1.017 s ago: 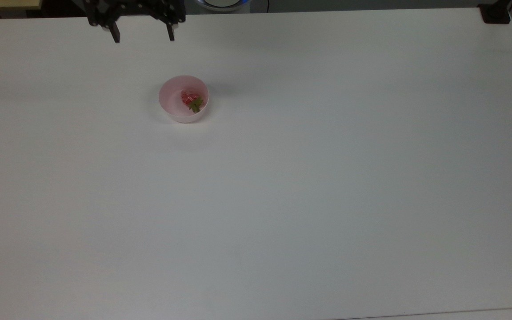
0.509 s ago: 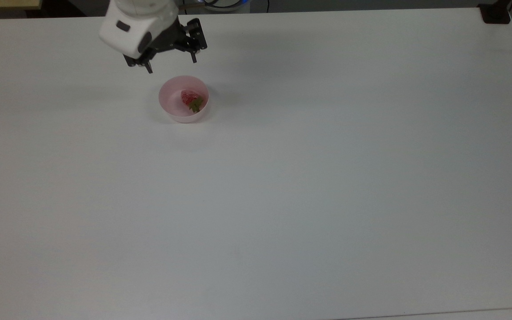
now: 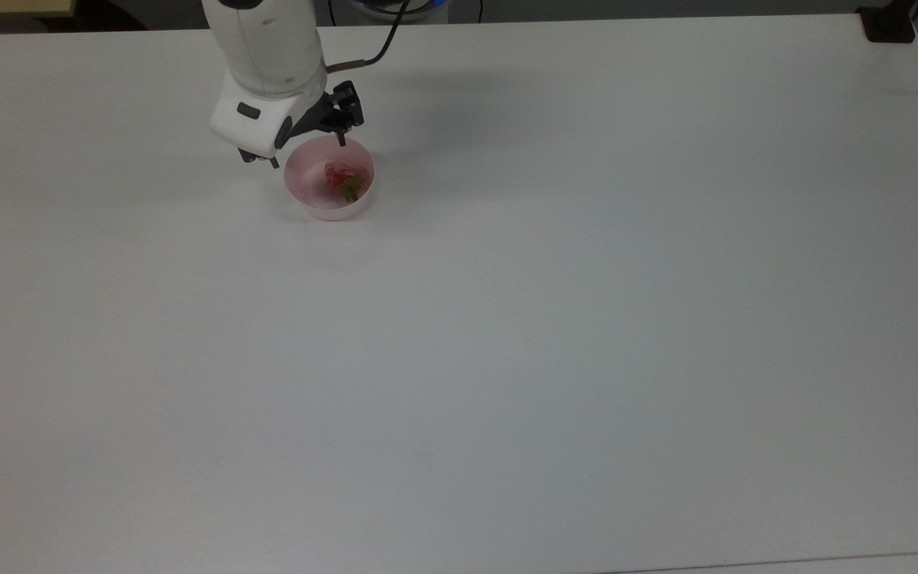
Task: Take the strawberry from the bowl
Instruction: 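Move the open gripper over the pink bowl and lower it, then close the gripper on the red strawberry inside the bowl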
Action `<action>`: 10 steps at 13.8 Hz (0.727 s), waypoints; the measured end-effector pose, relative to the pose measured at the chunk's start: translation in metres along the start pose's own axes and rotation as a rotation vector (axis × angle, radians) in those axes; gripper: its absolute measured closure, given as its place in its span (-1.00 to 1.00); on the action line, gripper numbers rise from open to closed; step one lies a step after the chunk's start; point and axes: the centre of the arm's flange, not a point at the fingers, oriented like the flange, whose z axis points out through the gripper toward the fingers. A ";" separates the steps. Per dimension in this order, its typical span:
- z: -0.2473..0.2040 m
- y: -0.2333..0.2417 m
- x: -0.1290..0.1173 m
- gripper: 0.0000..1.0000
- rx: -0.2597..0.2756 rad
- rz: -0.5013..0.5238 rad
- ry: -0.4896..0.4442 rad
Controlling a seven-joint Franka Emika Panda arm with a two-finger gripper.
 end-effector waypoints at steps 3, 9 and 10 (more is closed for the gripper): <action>0.019 0.007 0.002 -0.75 -0.015 -0.037 -0.048; 0.043 -0.011 0.027 -0.69 -0.042 -0.089 -0.066; 0.044 -0.012 0.027 -0.68 -0.043 -0.091 -0.067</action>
